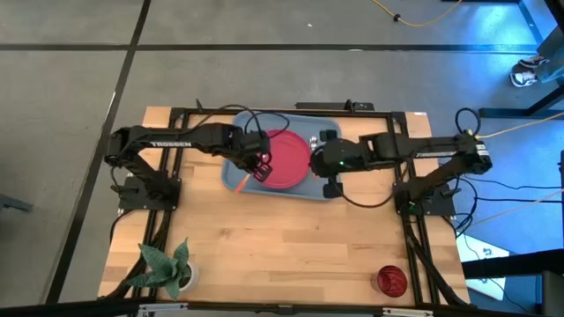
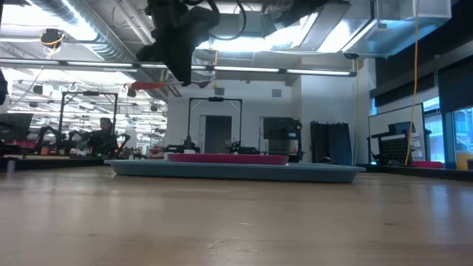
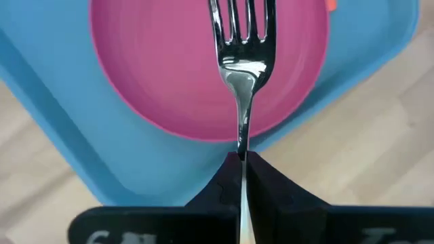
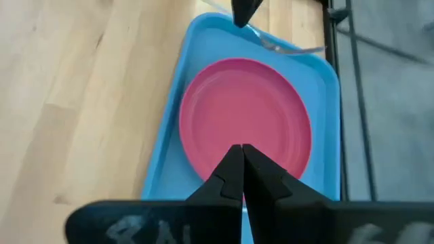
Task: Pick and place plate/cup/fork/spoon on tray
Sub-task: Put the orange fork on the blue serving tray at the right of the orange spoon
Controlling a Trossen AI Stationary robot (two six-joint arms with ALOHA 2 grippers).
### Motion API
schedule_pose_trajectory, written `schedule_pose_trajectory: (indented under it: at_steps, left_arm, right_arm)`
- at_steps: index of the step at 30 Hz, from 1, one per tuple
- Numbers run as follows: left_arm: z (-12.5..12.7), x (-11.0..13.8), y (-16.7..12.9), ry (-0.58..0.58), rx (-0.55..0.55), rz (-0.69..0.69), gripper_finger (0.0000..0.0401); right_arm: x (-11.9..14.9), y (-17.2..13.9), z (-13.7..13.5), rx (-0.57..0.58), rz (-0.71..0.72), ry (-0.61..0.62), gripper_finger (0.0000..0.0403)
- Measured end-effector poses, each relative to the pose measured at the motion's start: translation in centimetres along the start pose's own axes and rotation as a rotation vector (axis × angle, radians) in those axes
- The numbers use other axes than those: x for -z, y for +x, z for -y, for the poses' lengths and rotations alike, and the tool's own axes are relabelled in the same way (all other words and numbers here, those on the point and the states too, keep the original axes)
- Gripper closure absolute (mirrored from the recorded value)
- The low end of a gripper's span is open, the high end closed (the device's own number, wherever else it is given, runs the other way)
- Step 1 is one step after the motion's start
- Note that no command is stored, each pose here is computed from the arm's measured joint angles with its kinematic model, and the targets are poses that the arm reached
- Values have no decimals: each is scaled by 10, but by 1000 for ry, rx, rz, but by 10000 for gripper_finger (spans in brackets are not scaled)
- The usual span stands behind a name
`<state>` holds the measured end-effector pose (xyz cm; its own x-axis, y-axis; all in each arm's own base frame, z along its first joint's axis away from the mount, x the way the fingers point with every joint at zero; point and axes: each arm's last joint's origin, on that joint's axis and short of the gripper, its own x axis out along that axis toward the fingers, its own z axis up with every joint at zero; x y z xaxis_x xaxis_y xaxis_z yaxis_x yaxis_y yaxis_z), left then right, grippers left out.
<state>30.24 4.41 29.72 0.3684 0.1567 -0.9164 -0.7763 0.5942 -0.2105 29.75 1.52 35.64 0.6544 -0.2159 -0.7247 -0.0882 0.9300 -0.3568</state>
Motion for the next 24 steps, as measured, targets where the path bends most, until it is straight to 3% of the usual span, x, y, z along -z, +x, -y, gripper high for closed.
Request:
schedule_pose_trajectory:
  at_steps: [6,11,19,24]
  left_arm:
    - [10,7,2,-85,34,-20,401]
    - [14,10,2,-123,47,-25,401]
    - [15,11,2,-155,74,-54,401]
    - [15,11,2,-169,76,-58,401]
  right_arm:
    - [10,21,-6,1,1,-93,398]
    - [18,43,-11,7,-16,-239,398]
    - [16,63,-15,71,139,-477,398]
    - [13,72,-14,54,202,-471,398]
